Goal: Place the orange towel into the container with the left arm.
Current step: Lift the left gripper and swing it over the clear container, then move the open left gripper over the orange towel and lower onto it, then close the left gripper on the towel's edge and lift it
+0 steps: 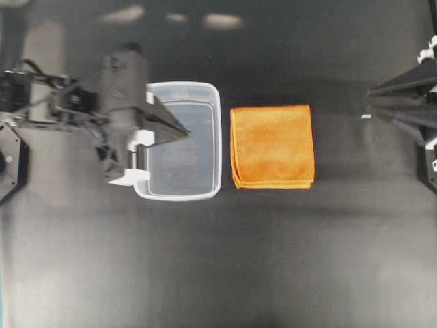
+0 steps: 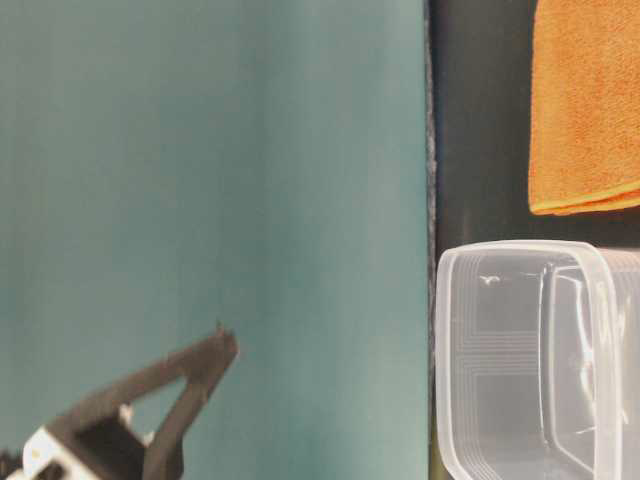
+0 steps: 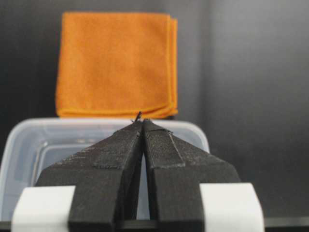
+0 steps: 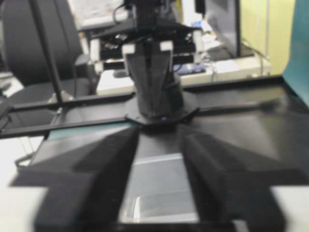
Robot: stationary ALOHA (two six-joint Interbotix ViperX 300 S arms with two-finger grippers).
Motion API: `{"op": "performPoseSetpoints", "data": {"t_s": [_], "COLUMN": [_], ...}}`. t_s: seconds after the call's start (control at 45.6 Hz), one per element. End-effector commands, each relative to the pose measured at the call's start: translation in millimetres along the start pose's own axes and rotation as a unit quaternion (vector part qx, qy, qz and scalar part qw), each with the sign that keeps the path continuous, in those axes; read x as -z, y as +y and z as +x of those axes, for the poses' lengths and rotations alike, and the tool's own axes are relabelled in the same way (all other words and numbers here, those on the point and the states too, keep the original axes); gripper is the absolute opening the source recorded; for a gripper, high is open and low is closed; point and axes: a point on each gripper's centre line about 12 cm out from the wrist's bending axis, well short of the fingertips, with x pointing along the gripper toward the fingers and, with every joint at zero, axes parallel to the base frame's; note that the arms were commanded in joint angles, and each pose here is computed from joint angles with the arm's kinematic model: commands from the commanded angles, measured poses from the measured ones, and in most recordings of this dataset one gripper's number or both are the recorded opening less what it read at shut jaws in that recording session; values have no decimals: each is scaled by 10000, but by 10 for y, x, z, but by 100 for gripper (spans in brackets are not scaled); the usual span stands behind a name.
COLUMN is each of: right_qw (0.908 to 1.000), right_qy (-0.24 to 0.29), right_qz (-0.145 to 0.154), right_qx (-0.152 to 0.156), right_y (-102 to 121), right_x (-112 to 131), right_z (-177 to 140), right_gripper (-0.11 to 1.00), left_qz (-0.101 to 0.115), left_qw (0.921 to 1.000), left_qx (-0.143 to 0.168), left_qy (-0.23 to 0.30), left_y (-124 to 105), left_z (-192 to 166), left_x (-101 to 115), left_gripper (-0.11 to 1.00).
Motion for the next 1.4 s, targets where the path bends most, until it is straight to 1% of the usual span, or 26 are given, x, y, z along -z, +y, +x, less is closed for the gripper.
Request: {"op": "performPoseSetpoints", "data": {"t_s": [0.0,0.022,0.066,0.11,0.132,0.175,0.241,0.307,0.373,0.417,0.482,0.57,0.68,0.746,0.833,0.965,1.162,1.382], "right_qw": [9999,9998,9997,9997,9997,9997,9997,9997,9997,9997,9996,9994,9990,9985,9975,9975,9974,9975], "right_qy": [-146,-176,-223,-230,-253,-246,-231,-223,-231,-246,-268,-330,-437,-552,-712,-704,-712,-695], "right_qz": [15,23,23,23,23,22,30,30,30,30,30,30,22,14,22,22,29,129], "right_qx": [-4,-12,-9,-9,-11,-3,-2,-9,-2,-3,-13,-11,-20,-28,-42,-41,-42,-55], "right_y": [3,6,5,4,6,2,2,4,1,2,5,4,7,8,11,10,11,13], "right_x": [-66,-79,-92,-91,-102,-96,-92,-86,-88,-93,-99,-122,-149,-174,-209,-199,-205,-197], "right_z": [6,4,-1,-4,-6,-7,-7,-8,-8,-10,-13,-20,-27,-25,-36,-37,-36,-37], "right_gripper": [45,50,57,64,67,71,74,74,74,74,74,74,74,74,74,74,74,74], "left_qz": [-4,-11,15,66,95,164,285,372,421,413,413,418,400,406,358,355,379,417], "left_qw": [9998,9996,9989,9981,9978,9969,9956,9949,9939,9934,9919,9889,9831,9811,9784,9719,9643,9599], "left_qx": [-93,-116,-137,-143,-144,-153,-143,-146,-172,-182,-186,-190,-182,-177,-197,-188,-160,-133], "left_qy": [167,267,443,597,636,751,883,931,1002,1056,1186,1415,1778,1884,2027,2319,2616,2770], "left_y": [62,81,94,96,96,104,105,119,156,178,189,202,216,219,247,278,267,237], "left_z": [79,118,183,255,281,350,492,614,780,877,1042,1246,1539,1661,1835,2182,2459,2581], "left_x": [-214,-222,-253,-303,-334,-369,-433,-500,-553,-569,-581,-543,-427,-374,-272,-32,222,394], "left_gripper": [3,4,9,16,21,33,52,71,85,90,90,89,89,89,89,89,89,89]}}
